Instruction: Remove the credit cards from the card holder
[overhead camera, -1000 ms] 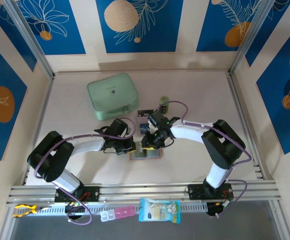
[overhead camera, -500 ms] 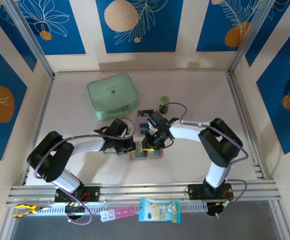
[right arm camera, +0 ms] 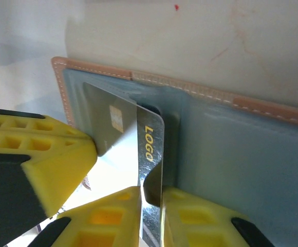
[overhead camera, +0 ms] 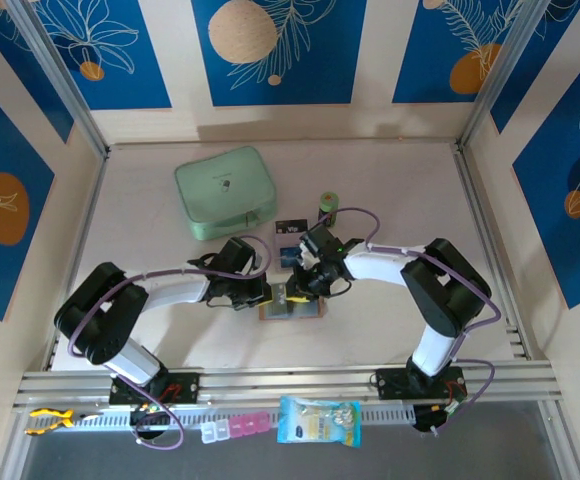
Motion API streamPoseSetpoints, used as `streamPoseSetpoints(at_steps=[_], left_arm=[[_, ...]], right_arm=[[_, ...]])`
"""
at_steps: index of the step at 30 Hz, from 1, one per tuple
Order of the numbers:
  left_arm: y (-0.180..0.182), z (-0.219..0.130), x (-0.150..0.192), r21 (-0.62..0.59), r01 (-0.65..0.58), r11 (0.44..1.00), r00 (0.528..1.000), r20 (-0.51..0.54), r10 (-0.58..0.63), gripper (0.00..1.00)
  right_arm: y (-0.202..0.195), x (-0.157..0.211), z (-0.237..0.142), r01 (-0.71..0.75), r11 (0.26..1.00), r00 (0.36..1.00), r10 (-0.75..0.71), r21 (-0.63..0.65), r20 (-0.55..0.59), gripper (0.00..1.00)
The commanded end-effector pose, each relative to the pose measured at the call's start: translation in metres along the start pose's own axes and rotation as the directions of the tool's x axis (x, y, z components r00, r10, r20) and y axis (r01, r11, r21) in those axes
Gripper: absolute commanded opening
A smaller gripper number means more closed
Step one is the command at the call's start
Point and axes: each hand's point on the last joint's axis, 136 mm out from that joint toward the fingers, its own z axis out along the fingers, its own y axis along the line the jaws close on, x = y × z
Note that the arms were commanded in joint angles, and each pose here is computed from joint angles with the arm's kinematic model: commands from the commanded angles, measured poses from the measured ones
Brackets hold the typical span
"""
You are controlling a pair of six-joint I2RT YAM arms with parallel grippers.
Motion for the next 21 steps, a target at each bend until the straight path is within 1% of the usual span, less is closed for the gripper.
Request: streamPoseSetpoints(at_steps=[1, 12, 21], left_arm=[[0.022, 0.003, 0.016, -0.069, 0.029, 0.997, 0.999, -0.042, -0.032, 0.0], [0.022, 0.003, 0.016, -0.073, 0.029, 0.997, 0.999, -0.044, -0.033, 0.0], [0.024, 0.0, 0.017, -0.083, 0.029, 0.996, 0.999, -0.039, -0.032, 0.0]], right_arm=[[0.014, 0.003, -0.009, 0.002, 0.997, 1.0, -0.003, -0.074, -0.005, 0.16], [0.009, 0.003, -0.004, -0.014, 0.995, 1.0, 0.012, -0.095, -0.02, 0.13], [-0.004, 0.002, -0.009, -0.021, 0.997, 1.0, 0.021, -0.071, 0.002, 0.07]])
